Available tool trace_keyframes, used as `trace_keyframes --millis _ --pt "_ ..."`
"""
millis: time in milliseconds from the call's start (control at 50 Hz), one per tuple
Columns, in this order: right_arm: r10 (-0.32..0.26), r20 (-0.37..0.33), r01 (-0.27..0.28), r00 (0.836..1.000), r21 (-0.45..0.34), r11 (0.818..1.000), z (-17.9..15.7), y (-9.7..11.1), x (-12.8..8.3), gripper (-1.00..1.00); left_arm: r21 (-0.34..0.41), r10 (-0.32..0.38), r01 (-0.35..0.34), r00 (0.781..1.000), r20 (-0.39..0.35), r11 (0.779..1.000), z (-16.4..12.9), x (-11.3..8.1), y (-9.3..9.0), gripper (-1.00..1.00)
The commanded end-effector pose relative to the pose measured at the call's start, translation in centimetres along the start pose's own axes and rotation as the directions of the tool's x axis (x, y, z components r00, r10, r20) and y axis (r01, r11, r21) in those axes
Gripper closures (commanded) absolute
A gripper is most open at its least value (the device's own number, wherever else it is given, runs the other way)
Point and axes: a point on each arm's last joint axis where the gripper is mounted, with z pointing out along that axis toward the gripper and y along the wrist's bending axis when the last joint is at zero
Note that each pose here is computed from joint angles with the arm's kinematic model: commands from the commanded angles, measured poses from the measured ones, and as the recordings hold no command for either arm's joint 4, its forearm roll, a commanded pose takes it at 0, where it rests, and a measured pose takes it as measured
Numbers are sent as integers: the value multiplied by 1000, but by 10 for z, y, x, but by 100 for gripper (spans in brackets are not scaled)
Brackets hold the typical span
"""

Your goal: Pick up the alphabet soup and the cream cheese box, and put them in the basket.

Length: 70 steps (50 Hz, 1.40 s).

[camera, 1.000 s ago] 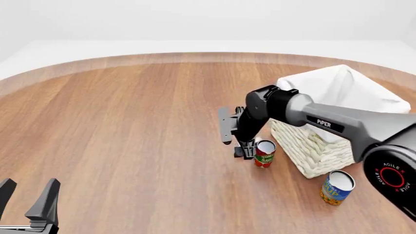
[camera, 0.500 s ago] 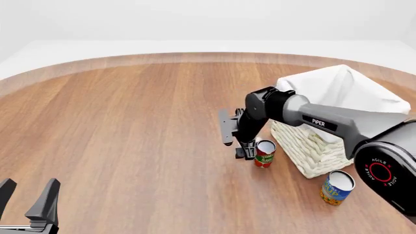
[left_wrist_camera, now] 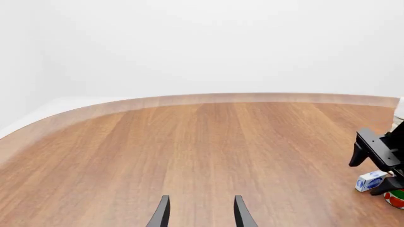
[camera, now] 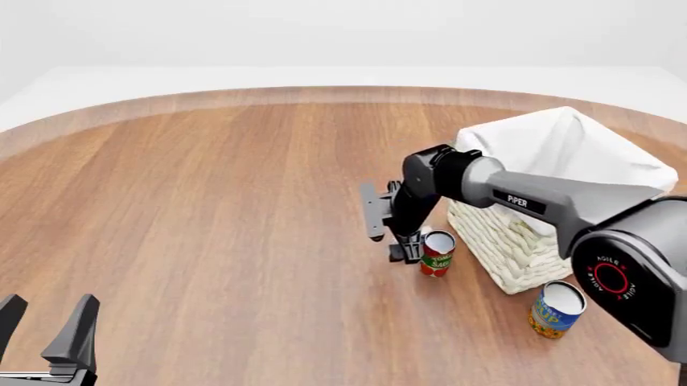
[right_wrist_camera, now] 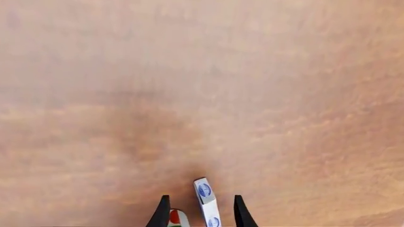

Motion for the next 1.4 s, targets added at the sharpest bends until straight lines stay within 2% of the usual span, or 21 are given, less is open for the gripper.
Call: trace_keyframes --millis 20,620,1400 --pt "-6 -6 5 1000 -6 1000 5 -2 5 -100 0 0 0 1000 0 1000 0 0 0 -100" --pt "-10 -16 9 1000 -29 1000 23 -4 10 -100 0 0 0 1000 0 1000 0 0 0 -100" --pt "-25 -18 24 1000 -27 999 35 -23 9 -100 0 0 0 1000 0 1000 0 0 0 -100"
